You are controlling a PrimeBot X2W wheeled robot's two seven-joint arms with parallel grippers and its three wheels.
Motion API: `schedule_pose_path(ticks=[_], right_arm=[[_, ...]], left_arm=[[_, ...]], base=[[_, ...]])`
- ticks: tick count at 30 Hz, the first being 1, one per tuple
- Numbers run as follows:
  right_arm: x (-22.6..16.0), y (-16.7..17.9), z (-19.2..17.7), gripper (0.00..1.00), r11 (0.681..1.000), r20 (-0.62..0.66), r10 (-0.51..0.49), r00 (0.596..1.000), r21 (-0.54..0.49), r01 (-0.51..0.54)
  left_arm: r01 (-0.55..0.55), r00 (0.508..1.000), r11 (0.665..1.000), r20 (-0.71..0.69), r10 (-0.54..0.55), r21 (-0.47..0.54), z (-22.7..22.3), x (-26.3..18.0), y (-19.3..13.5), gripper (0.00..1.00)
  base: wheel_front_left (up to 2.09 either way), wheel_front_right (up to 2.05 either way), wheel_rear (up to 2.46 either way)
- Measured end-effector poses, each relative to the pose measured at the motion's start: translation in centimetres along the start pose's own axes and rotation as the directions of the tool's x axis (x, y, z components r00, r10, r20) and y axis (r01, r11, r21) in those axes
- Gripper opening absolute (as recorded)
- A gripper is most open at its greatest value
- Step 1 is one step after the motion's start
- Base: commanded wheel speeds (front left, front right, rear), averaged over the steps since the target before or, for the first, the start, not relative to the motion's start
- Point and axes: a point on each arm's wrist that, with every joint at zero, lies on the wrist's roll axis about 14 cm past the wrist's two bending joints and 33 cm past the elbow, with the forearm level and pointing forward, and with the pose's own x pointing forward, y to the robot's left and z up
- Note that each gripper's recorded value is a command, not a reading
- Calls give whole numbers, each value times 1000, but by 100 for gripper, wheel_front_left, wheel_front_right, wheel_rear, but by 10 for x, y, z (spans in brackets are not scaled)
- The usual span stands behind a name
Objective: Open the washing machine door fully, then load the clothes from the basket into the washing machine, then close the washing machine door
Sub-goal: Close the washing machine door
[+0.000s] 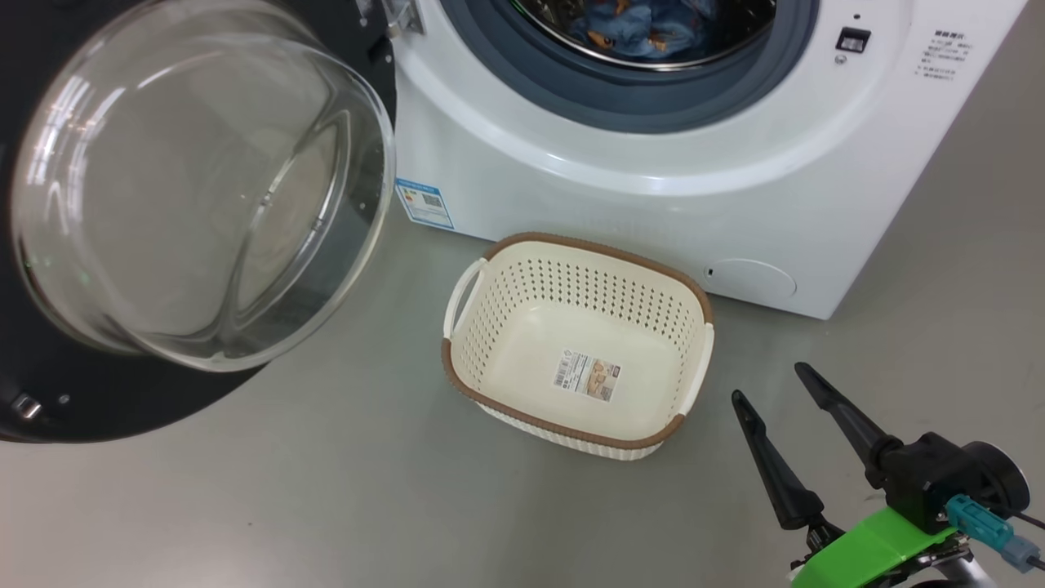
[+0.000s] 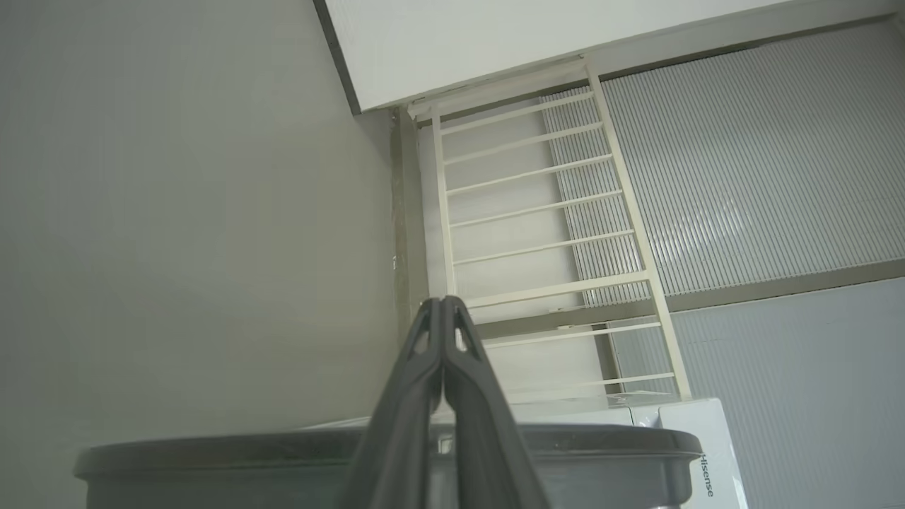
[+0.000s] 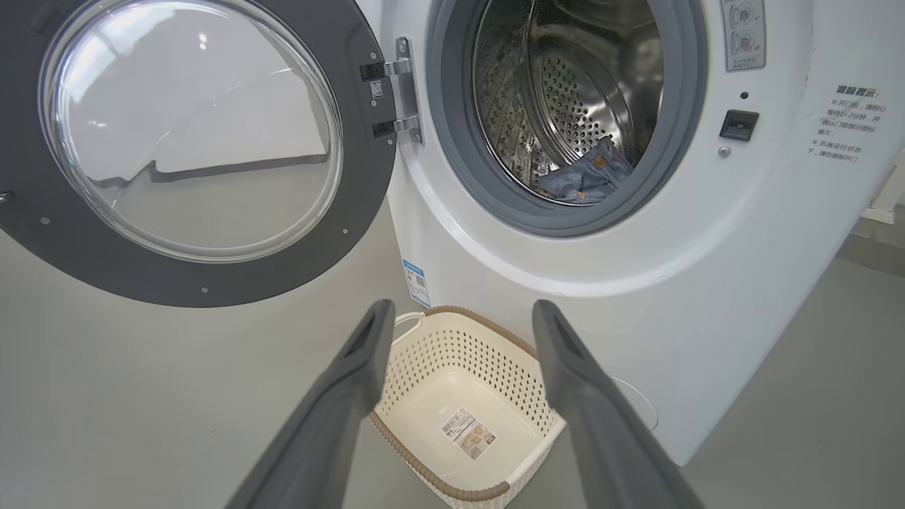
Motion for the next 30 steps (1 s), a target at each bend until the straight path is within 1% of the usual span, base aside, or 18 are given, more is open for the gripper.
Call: schedule_pose_path(ticks=[5, 9, 13, 23, 30], right_arm=[[0, -6, -5, 100, 1000, -12, -8, 1000, 10, 8], [0, -9, -8, 100, 1000, -23, -11, 1000, 16, 11], [1, -11, -9, 100, 1000, -24, -12, 1000, 19, 12], [5, -13, -7, 100, 1000, -16, -10, 1000, 23, 11], [5, -13, -5, 100, 1000, -10, -11, 1000, 19, 11]], left_arm=[[-53, 994, 997, -89, 58, 62, -25, 5, 16, 0], [-80, 989, 993, -117, 90, 90, -34, 8, 25, 0], [-80, 985, 991, -142, 95, 108, -42, 11, 26, 0], [-63, 973, 991, -215, 87, 115, -54, 10, 27, 0], [-33, 957, 996, -285, 56, 82, -62, 3, 24, 0]], base=[[0, 0, 0], [0, 0, 0], [0, 0, 0], [0, 0, 0], [0, 0, 0]])
